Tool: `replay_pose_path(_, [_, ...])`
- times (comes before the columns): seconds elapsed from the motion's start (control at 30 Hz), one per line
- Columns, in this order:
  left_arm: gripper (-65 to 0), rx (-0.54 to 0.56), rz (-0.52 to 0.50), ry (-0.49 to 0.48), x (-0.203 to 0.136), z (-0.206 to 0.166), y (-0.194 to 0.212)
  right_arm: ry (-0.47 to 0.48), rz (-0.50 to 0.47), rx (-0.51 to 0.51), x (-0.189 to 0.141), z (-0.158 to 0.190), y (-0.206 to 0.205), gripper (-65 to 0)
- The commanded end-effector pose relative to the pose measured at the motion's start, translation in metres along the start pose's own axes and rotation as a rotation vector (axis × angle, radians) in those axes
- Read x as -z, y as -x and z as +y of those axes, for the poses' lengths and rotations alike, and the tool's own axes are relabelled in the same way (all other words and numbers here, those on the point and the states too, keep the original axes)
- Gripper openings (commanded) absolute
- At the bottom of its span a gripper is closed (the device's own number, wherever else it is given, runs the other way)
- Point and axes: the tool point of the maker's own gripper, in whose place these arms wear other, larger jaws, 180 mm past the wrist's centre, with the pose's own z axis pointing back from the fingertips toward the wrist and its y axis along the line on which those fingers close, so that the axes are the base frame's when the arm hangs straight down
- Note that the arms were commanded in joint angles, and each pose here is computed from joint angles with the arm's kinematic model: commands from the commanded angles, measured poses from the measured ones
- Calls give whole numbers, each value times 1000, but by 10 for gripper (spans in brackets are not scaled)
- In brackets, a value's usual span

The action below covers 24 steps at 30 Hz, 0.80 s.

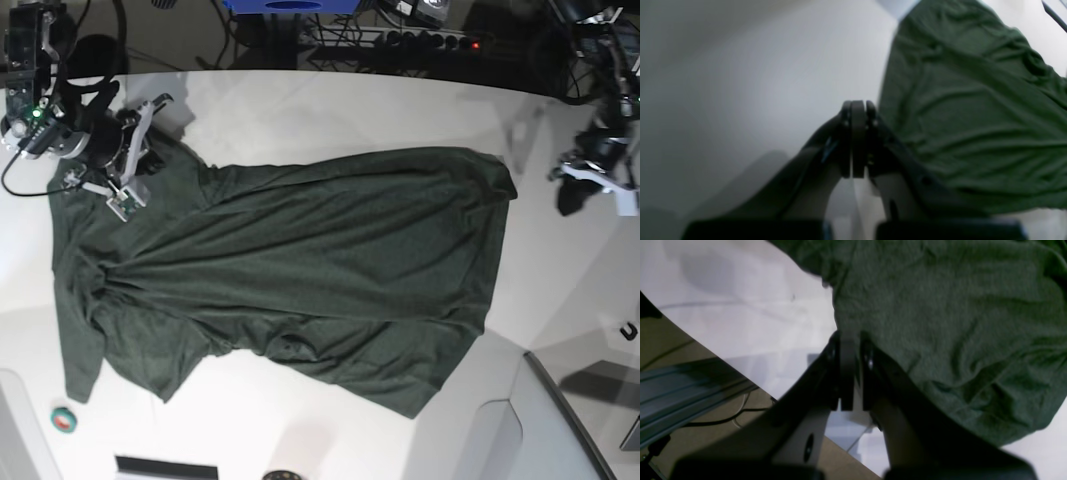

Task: Layout the t-shirt on the table in an organized manner, then fold the t-shirt properly
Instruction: 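Release and regrasp the shirt corner with the left gripper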

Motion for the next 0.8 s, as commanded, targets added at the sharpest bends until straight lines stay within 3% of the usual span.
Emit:
replay_pose_path(0.0, [-650,-5,-33,9,0,0,-9,6,-37,-10,-4,-3,-10,-627])
replay_pose_path(0.3, [-650,-90,63,88,46,-27,35,11,-37,-11,-4,-5,-10,-627])
replay_pose_path(0.53, [-650,107,267,24,45,-15,92,15,-38,-9,-5,-7,-10,-627])
replay_pose_path(0.6, [-650,141,296,-14,33,3,96,60,-50,29,-13,-22,-8,-627])
replay_pose_path(0.77, [-650,218,254,-80,7,30,67,197,-108,230,-33,-58,6,-621])
